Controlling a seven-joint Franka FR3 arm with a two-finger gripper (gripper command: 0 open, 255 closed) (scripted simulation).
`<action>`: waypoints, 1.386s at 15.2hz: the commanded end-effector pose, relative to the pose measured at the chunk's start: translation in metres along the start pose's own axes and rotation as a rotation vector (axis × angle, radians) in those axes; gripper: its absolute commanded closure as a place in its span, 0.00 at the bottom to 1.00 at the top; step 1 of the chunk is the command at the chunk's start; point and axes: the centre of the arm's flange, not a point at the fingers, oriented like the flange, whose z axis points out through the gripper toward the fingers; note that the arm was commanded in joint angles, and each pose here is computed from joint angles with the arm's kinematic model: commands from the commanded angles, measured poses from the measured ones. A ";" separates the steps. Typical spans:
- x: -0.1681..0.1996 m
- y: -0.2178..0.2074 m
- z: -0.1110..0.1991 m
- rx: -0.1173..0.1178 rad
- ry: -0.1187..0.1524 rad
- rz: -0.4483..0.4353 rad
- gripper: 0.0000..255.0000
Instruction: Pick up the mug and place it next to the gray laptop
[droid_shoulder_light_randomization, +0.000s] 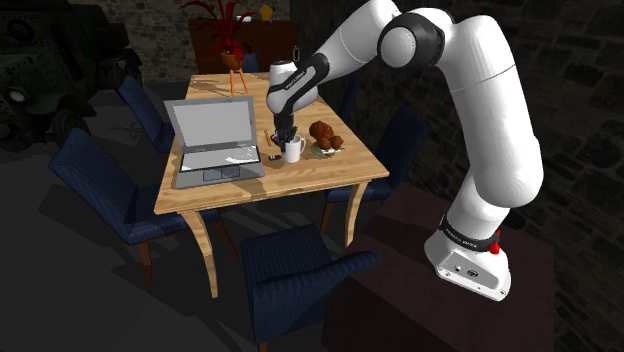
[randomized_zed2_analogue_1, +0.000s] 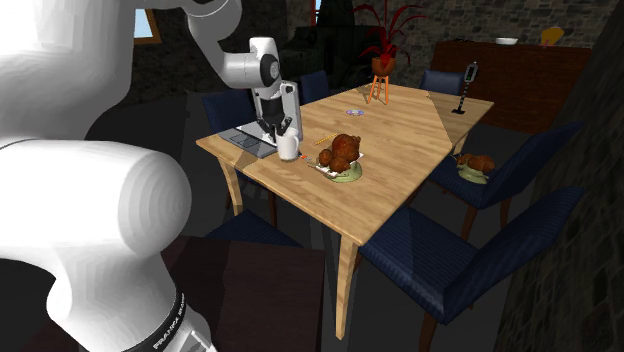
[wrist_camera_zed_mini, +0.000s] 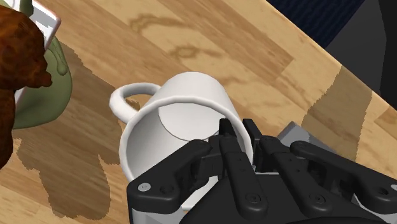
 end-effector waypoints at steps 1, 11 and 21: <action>0.000 0.001 0.011 0.000 0.001 0.000 1.00; -0.001 -0.001 0.039 0.000 0.001 0.000 1.00; -0.001 -0.001 0.026 0.000 0.001 0.000 0.00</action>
